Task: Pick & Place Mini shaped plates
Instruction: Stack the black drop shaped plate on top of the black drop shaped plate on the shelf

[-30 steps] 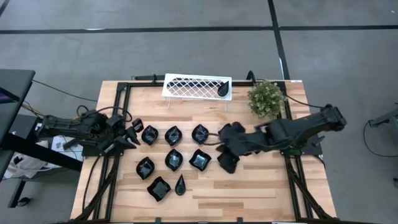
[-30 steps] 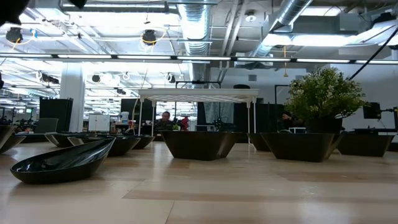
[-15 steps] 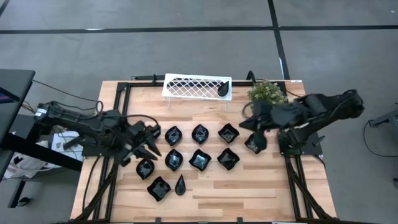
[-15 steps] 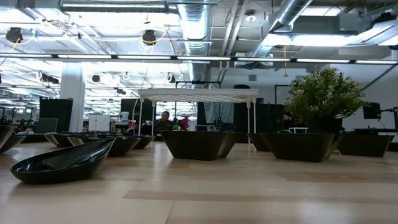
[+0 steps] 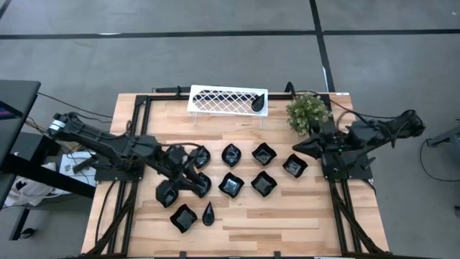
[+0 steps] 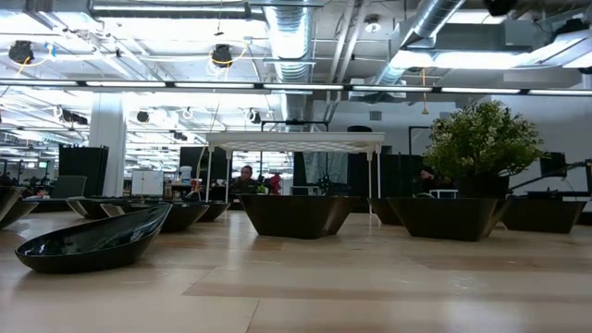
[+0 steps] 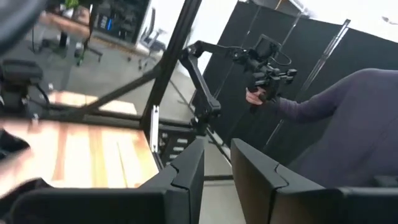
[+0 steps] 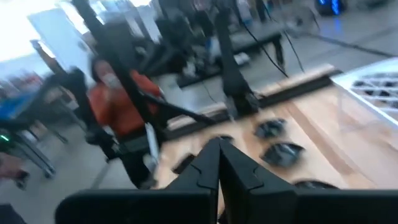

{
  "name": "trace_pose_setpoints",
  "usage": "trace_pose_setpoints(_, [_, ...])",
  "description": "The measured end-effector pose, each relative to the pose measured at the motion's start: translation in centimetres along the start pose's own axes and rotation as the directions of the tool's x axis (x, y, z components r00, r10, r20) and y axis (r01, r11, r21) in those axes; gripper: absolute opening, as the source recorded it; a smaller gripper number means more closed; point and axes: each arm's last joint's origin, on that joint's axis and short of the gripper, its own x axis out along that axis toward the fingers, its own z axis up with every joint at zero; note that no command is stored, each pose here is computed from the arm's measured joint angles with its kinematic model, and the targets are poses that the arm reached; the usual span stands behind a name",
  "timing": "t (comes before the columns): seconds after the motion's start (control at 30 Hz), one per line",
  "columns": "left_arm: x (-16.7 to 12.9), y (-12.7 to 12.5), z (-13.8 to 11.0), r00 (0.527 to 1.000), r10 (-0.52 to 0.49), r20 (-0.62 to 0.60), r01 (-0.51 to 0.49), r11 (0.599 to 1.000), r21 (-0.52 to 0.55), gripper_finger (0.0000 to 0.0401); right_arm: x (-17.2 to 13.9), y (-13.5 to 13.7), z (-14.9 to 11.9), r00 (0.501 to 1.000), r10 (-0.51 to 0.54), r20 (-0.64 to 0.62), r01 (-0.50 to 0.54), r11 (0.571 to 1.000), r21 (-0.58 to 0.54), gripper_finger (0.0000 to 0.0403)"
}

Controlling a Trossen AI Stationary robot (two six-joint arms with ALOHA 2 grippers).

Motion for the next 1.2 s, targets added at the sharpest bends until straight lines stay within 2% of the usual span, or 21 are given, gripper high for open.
trace_pose_setpoints(0.13, [1.8,0.1,-0.5,0.998,0.014,-0.064,-0.019,0.997,-0.076,0.0082,-0.1,-0.9,-2.2,0.995,0.043,0.095,-0.044,0.999,0.013,0.0001])
trace_pose_setpoints(0.3, [3.5,1.3,-2.5,0.98,0.062,-0.189,-0.102,0.971,-0.215,0.0082,-0.2,-1.7,-3.9,0.969,0.091,0.228,-0.082,0.995,-0.051,0.0001])
trace_pose_setpoints(0.43, [4.6,2.3,-4.1,0.963,0.09,-0.256,-0.169,0.937,-0.306,0.0082,-0.3,-2.1,-4.8,0.961,0.101,0.258,-0.085,0.994,-0.073,0.0001])
trace_pose_setpoints(0.53, [5.0,2.6,-4.9,0.955,0.096,-0.282,-0.185,0.932,-0.312,0.0082,-0.5,-2.2,-4.9,0.963,0.099,0.252,-0.083,0.994,-0.075,0.0001])
trace_pose_setpoints(0.77, [5.0,2.5,-4.8,0.958,0.095,-0.272,-0.181,0.933,-0.311,0.0082,-0.4,-2.3,-5.1,0.968,0.091,0.235,-0.075,0.994,-0.077,0.0001])
trace_pose_setpoints(0.87, [4.8,2.3,-3.9,0.971,0.141,-0.194,-0.196,0.932,-0.303,0.0082,-0.4,-2.3,-5.1,0.967,0.091,0.236,-0.086,0.996,-0.033,0.0001])
trace_pose_setpoints(0.97, [4.5,2.4,-3.4,0.969,0.2,-0.145,-0.239,0.91,-0.339,0.0082,-0.4,-2.3,-5.1,0.968,0.091,0.233,-0.086,0.996,-0.029,0.0001])
trace_pose_setpoints(1.07, [4.3,2.3,-3.2,0.97,0.2,-0.14,-0.24,0.886,-0.398,0.0082,-0.3,-2.4,-5.4,0.977,0.082,0.198,-0.075,0.996,-0.041,0.0001])
trace_pose_setpoints(1.2, [4.4,1.7,-3.7,0.967,0.189,-0.17,-0.25,0.824,-0.508,0.0082,-0.8,-2.3,-5.4,0.97,0.157,0.186,-0.15,0.987,-0.052,0.0001])
